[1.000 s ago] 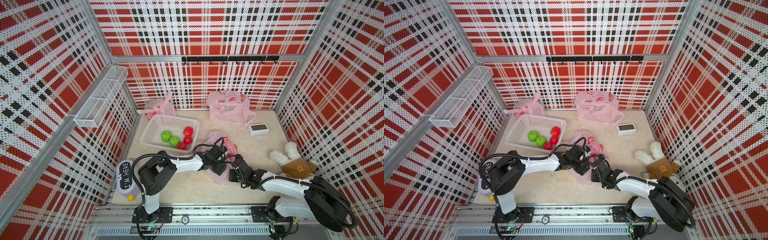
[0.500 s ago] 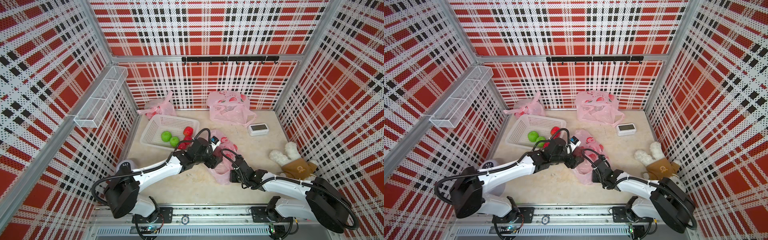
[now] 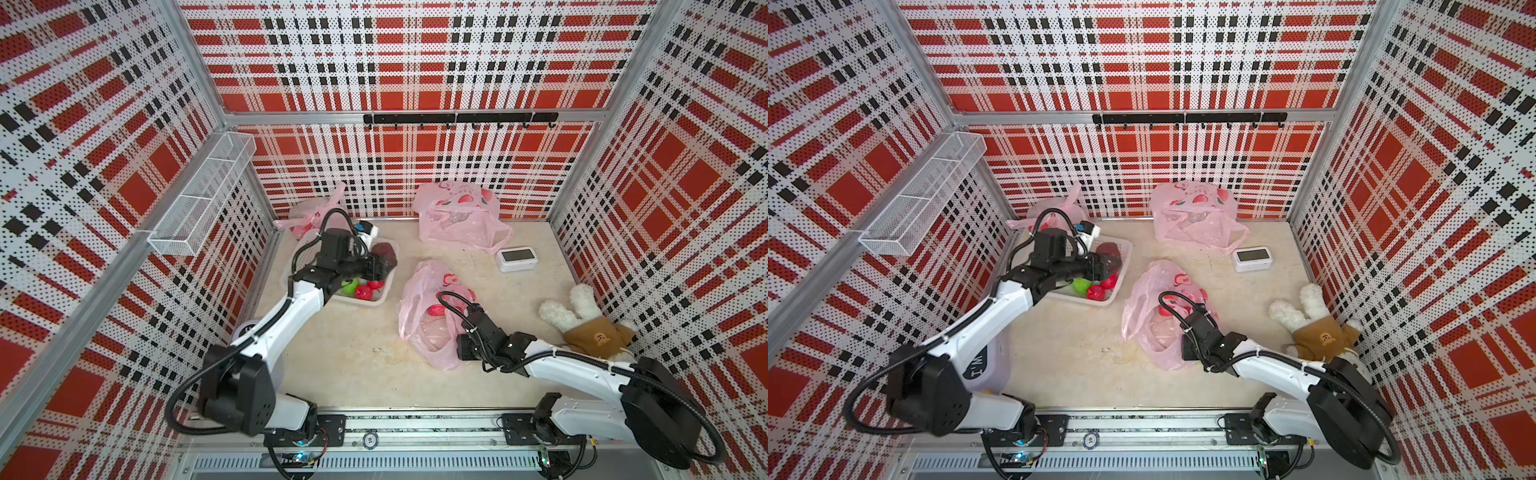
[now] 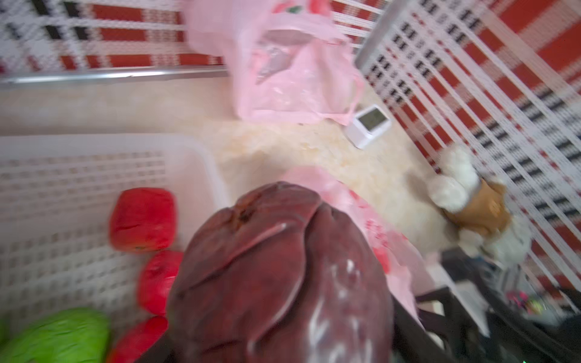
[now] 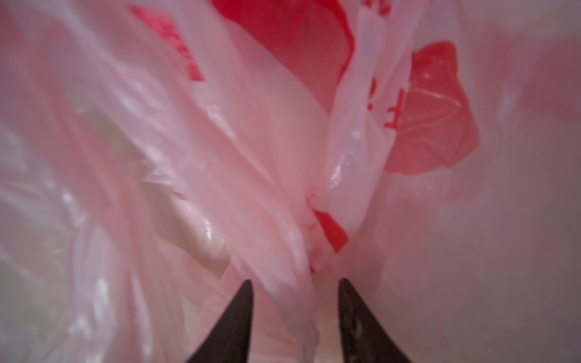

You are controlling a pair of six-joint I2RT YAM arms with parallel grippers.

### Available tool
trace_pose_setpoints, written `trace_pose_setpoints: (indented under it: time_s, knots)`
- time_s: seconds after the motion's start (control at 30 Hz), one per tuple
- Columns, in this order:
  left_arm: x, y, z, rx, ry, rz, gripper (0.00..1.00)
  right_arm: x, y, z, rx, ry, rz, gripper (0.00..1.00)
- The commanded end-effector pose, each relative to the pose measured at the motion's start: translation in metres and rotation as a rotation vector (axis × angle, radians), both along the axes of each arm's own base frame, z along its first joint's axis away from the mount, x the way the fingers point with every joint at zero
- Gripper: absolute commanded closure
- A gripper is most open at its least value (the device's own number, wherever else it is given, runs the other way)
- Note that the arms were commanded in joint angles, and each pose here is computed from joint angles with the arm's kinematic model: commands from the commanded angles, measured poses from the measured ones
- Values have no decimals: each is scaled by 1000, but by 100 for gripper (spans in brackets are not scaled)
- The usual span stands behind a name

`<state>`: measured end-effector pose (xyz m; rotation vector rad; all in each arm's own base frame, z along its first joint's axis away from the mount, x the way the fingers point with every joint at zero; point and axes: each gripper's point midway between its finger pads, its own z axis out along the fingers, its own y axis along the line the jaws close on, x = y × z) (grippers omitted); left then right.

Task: Untie the knot of a plastic bag & take out the apple
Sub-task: Pick up the apple from the plastic bag.

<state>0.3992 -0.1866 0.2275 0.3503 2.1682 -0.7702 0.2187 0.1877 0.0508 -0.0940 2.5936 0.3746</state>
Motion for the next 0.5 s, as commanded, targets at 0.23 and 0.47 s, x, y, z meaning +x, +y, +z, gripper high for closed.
trace_pose_setpoints:
  time_s: [0.23, 0.47]
  knots:
    - [72, 79, -73, 289, 216, 295, 21, 3, -3, 65, -37, -95, 61, 29]
    - [70, 79, -41, 481, 120, 318, 10, 17, -7, 92, -40, -168, 47, 20]
